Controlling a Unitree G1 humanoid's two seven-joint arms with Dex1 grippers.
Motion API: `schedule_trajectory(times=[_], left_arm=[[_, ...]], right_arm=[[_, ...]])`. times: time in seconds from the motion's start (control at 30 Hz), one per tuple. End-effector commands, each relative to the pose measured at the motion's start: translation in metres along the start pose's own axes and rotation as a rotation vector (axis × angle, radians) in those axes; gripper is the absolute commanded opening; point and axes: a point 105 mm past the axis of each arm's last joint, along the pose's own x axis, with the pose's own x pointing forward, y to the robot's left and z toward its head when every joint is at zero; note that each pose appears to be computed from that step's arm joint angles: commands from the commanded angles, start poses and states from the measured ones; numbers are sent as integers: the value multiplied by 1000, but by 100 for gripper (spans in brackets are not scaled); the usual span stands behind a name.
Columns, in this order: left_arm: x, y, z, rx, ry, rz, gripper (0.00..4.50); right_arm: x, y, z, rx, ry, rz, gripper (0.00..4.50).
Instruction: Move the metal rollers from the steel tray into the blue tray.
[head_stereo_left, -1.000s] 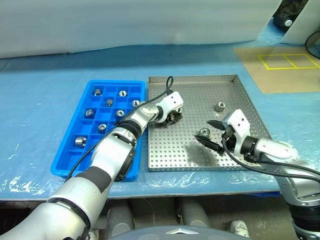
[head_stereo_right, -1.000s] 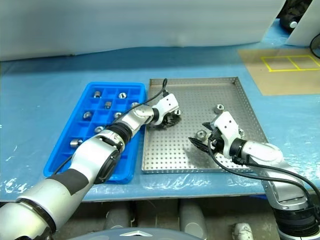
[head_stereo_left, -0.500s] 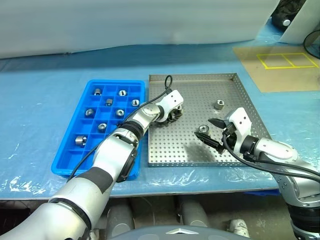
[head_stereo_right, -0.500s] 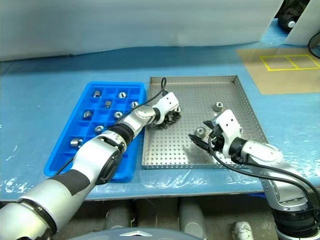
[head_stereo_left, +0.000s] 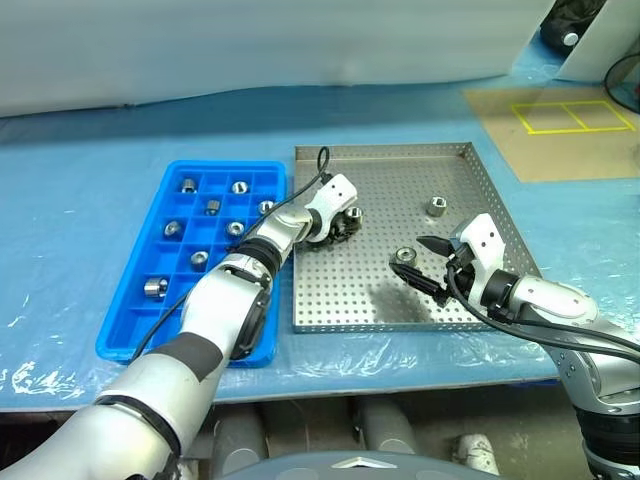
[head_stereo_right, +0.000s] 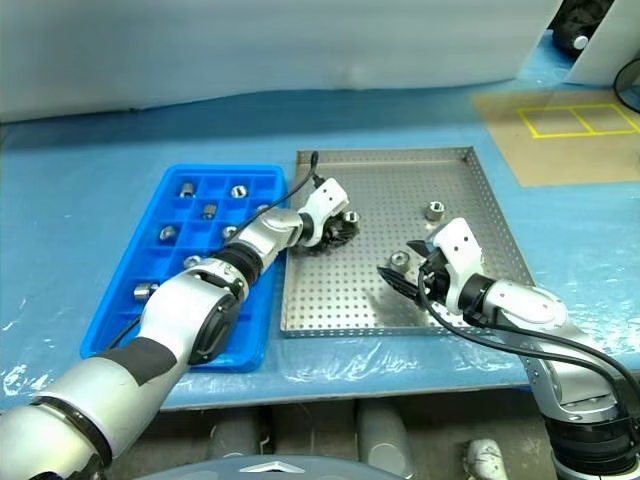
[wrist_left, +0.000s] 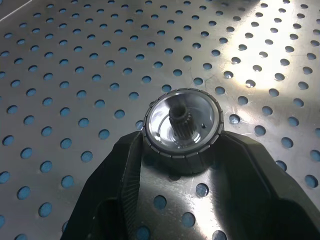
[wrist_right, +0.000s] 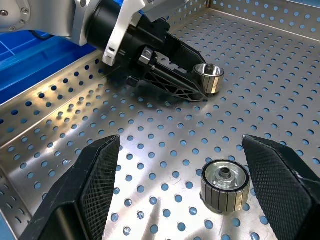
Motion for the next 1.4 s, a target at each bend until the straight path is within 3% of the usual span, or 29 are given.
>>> schedule_trajectory(times=[0.03,0.3,0.5,0.77,1.23,1.37,1.4], left_arm=[[-3,-4,-5,-23,27,-66,256],[-7,-8,-1,-43,11,-147,256],[-11,3,21,-110,-97,-102,256],[-4,12,15,2,-54,59,256],[2,4,21,-31,-97,52,256],[0,6,18,-39,-85,49,171],[0,5,16,-44,-78,45,170]], right_arm=[[-1,4,13,-52,-42,13,399],[1,7,11,-54,-37,22,399],[1,7,10,-55,-34,23,399],[3,8,8,-63,-26,27,399],[0,13,2,-70,-6,26,399],[1,13,1,-72,-3,27,399],[2,13,0,-73,-3,31,399]])
